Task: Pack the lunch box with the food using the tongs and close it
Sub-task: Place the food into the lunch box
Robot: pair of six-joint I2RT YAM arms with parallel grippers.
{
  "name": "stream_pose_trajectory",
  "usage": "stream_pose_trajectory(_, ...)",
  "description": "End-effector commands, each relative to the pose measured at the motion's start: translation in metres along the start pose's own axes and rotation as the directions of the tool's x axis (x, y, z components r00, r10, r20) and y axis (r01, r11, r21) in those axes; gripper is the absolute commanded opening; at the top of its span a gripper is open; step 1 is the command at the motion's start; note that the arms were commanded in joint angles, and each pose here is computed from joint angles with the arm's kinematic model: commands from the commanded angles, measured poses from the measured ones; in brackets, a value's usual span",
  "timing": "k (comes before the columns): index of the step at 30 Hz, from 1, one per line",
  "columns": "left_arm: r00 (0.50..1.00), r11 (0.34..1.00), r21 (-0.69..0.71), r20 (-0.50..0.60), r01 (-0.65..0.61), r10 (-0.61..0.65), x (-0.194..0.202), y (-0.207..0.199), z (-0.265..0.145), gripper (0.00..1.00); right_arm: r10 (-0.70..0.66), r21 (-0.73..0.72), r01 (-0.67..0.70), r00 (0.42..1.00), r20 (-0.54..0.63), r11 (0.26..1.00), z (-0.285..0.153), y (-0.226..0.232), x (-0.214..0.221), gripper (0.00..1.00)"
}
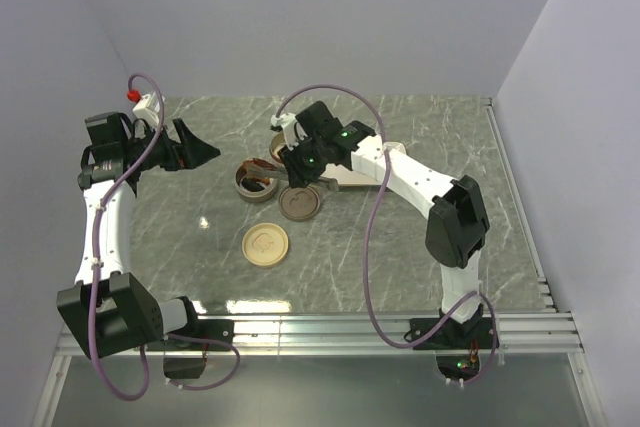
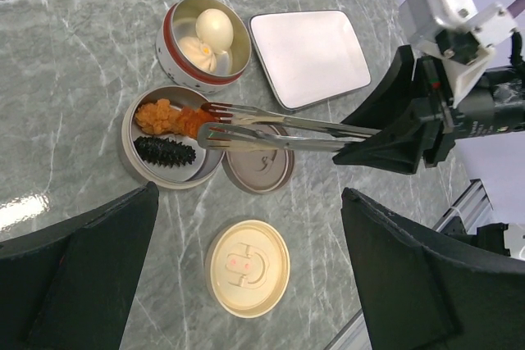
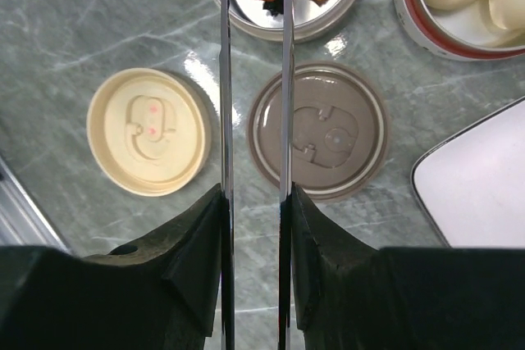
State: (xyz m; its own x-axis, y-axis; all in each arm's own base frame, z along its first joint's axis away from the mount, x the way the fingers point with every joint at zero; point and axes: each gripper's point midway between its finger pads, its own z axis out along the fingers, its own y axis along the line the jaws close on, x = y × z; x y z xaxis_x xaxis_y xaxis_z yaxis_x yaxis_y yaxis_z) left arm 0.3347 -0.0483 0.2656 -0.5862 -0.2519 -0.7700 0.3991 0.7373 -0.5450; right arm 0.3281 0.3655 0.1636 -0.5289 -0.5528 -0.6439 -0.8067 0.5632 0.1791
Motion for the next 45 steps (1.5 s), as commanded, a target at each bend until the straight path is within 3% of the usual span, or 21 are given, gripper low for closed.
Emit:
stream_pose_trajectory(1,0.999,0.999,0.013,0.031,-0.032,0.032,-0.008,-0.006,-0.004,0.99,-0.073,0.032,0.072,0.996,0.053,0.997,0.008,-0.007,-0.013,0.31)
stream_pose_trajectory(22,0.999,0.999,0.002,0.024,-0.038,0.038,-0.004,-0.003,-0.004,0.99,-0.219,0.037,0.220,0.976,-0.010,0.975,0.035,-0.016,0.006,0.33)
stream_pose_trajectory(31,0.999,0.999,-0.005,0.021,-0.034,0.035,-0.004,-0.001,-0.003,0.99,-0.249,0.040,0.250,0.968,-0.037,0.967,0.034,-0.015,0.008,0.47)
stream_pose_trajectory(36,0.999,0.999,-0.005,0.024,-0.040,0.040,-0.005,-0.002,-0.003,0.99,-0.244,0.050,0.245,0.969,-0.026,0.968,0.031,-0.014,0.002,0.52)
stream_pose_trajectory(45,0.998,0.998,-0.010,0.026,-0.054,0.054,-0.006,-0.003,-0.005,0.99,-0.220,0.045,0.217,0.974,0.058,0.975,0.007,-0.002,-0.029,0.51)
